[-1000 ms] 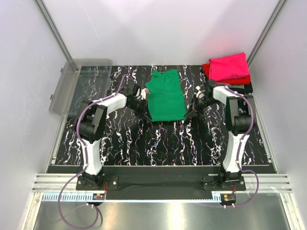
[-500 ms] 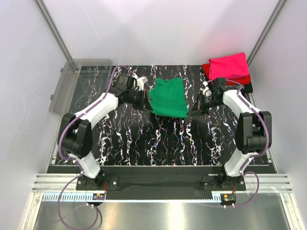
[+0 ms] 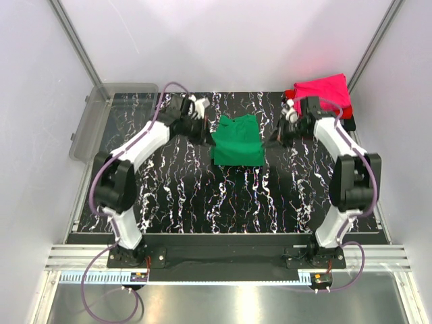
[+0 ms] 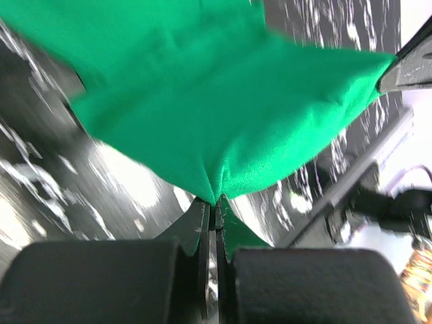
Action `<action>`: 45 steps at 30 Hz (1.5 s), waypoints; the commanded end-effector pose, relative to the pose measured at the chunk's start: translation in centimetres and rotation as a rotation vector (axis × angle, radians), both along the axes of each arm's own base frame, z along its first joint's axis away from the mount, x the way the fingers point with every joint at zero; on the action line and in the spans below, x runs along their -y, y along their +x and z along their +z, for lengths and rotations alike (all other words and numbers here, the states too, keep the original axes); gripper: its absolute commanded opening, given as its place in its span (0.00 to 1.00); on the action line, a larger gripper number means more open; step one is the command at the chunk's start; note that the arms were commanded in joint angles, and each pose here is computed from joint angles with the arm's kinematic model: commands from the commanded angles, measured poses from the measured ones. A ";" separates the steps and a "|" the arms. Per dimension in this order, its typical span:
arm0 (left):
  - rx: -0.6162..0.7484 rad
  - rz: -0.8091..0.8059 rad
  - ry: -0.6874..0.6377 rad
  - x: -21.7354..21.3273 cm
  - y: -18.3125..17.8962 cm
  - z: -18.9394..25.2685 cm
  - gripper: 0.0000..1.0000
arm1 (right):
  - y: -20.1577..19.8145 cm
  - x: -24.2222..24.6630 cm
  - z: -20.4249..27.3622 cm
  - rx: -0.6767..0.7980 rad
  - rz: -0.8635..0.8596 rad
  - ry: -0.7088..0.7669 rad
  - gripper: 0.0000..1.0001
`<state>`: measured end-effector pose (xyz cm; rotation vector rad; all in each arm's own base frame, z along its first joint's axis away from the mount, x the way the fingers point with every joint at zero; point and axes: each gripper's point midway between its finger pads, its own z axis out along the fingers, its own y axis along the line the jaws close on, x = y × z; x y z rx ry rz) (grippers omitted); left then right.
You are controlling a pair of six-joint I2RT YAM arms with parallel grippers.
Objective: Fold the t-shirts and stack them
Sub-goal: Fold the tshirt
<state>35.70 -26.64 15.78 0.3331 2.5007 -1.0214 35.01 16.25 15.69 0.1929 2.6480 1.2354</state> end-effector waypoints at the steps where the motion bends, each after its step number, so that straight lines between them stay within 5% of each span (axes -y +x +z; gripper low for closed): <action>1: 0.154 0.031 0.002 -0.1 5.9 2.3 0.00 | 5.6 0.1 1.7 0.151 -0.001 -0.003 0.00; 15: 0.419 0.137 0.034 -0.1 23.7 -1.5 0.01 | 23.4 0.1 -4.7 0.349 -0.027 -0.048 0.00; 18: 0.474 0.191 0.017 -0.8 27.1 -2.8 0.34 | 26.5 0.4 -6.8 0.408 -0.052 -0.063 0.17; 22: 0.554 0.285 0.030 -2.5 30.0 -1.8 0.58 | 29.8 1.0 -5.8 0.545 -0.094 -0.144 0.44; 24: 0.603 0.301 0.046 -3.2 29.5 1.9 0.72 | 29.4 1.0 -2.3 0.616 -0.074 -0.172 0.55; 26: 0.652 0.307 0.066 -4.1 27.9 5.9 0.74 | 27.5 1.3 0.5 0.614 -0.067 -0.168 0.66; 29: 0.647 0.222 0.037 -4.0 24.3 7.9 0.74 | 24.4 0.7 1.3 0.549 -0.040 -0.113 0.69; 35: 0.429 0.026 -0.064 -3.3 16.9 4.9 0.69 | 20.3 -0.7 -3.1 0.349 0.025 0.014 0.81; 37: 0.351 -0.035 -0.104 -3.2 14.2 3.5 0.68 | 19.4 -1.1 -4.3 0.301 0.043 0.040 0.98; 45: 0.323 -0.054 -0.069 -4.7 11.0 3.0 0.68 | 19.1 -0.9 -9.3 0.198 0.030 0.022 0.99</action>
